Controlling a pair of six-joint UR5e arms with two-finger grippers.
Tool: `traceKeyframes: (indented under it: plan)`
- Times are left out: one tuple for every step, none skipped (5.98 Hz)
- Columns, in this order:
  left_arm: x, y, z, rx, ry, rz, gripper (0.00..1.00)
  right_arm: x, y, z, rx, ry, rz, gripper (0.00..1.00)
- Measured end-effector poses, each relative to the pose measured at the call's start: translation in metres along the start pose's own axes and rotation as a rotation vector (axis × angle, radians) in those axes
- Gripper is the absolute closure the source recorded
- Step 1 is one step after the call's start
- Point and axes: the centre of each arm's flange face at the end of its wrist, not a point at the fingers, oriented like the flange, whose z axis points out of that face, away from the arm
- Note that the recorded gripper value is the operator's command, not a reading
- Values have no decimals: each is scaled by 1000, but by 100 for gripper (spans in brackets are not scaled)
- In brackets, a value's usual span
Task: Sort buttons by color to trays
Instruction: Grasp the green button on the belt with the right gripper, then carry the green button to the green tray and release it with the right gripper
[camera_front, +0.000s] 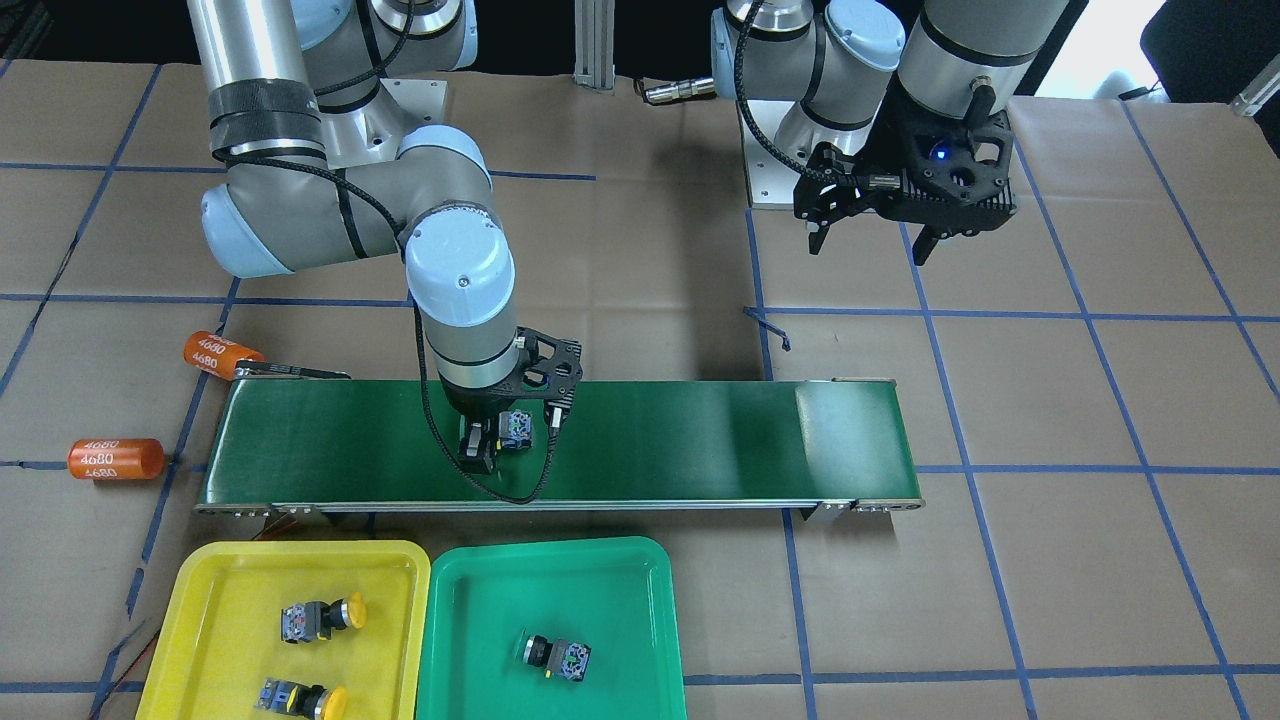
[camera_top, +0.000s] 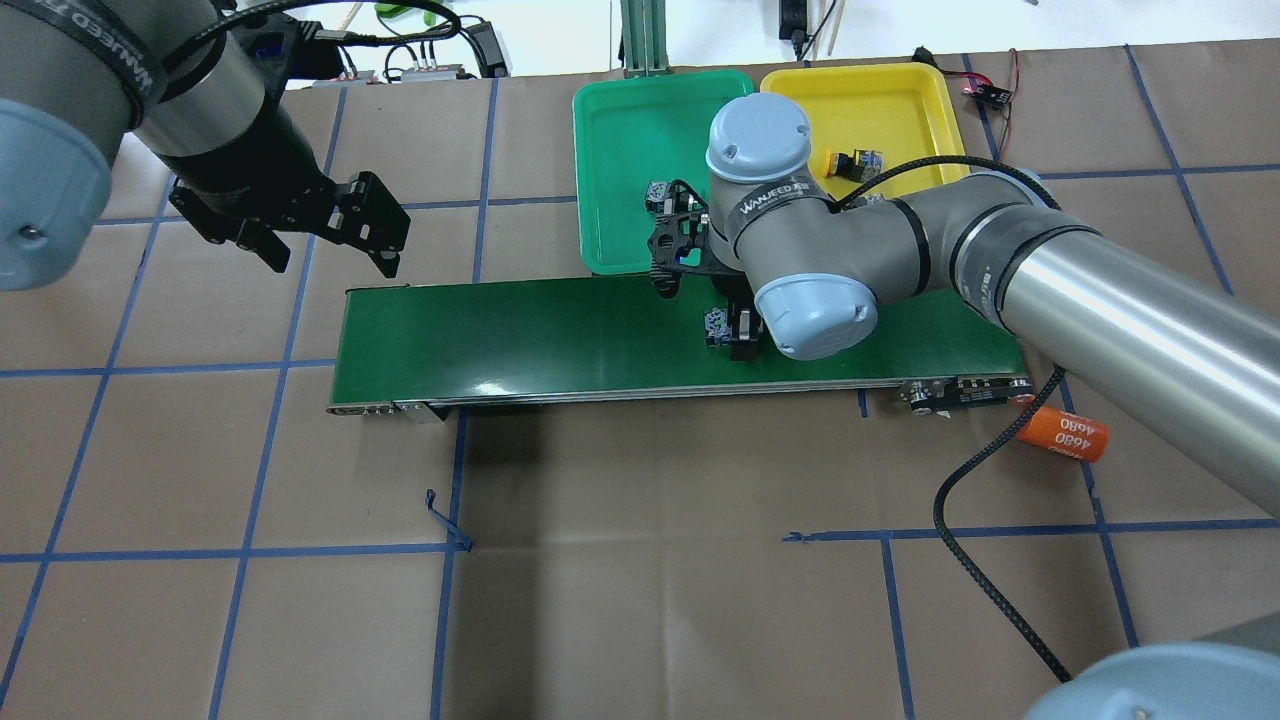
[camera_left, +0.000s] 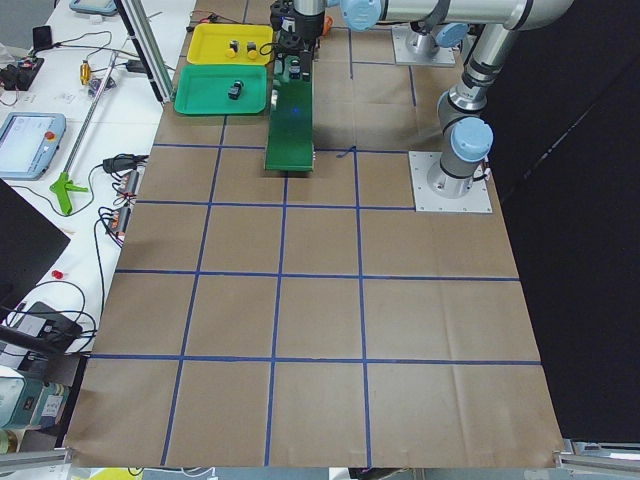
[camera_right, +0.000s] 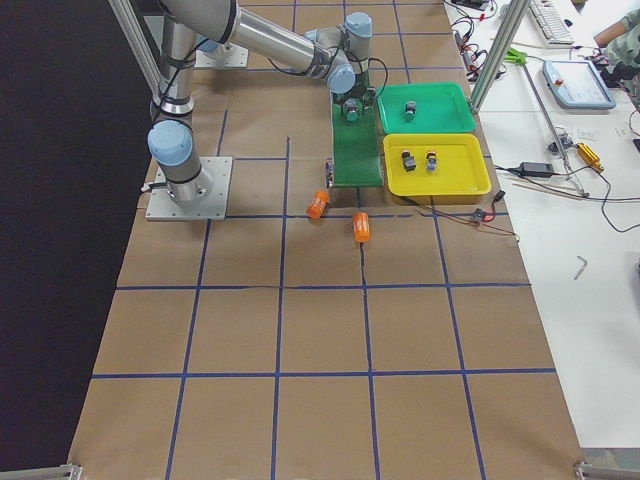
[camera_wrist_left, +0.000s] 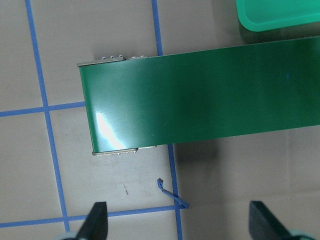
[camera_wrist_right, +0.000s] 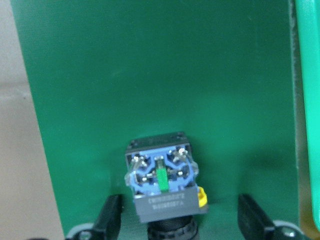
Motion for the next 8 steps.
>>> traceKeyframes:
  plan:
    - [0,0,0,1,0,0,1,4,14,-5,-30,15,-21,91]
    - [0,0,0,1,-1,0,1,8,26,-11,-44,27,-36,91]
    - [0,0,-1,1,-1,0,1,15,41,-20,-47,43,-48,91]
    - [0,0,-1,1,-1,0,1,22,57,-36,-45,69,-56,91]
    - [0,0,-1,1,-1,-1,1,28,66,-60,-37,114,-52,90]
    - [-1,0,-1,1,-1,-1,1,39,67,-91,-23,177,-47,90]
    - [-1,0,-1,1,-1,-1,1,62,62,-121,-3,243,-44,89]
    - [-1,0,-1,1,-1,-2,1,97,51,-135,14,288,-45,89]
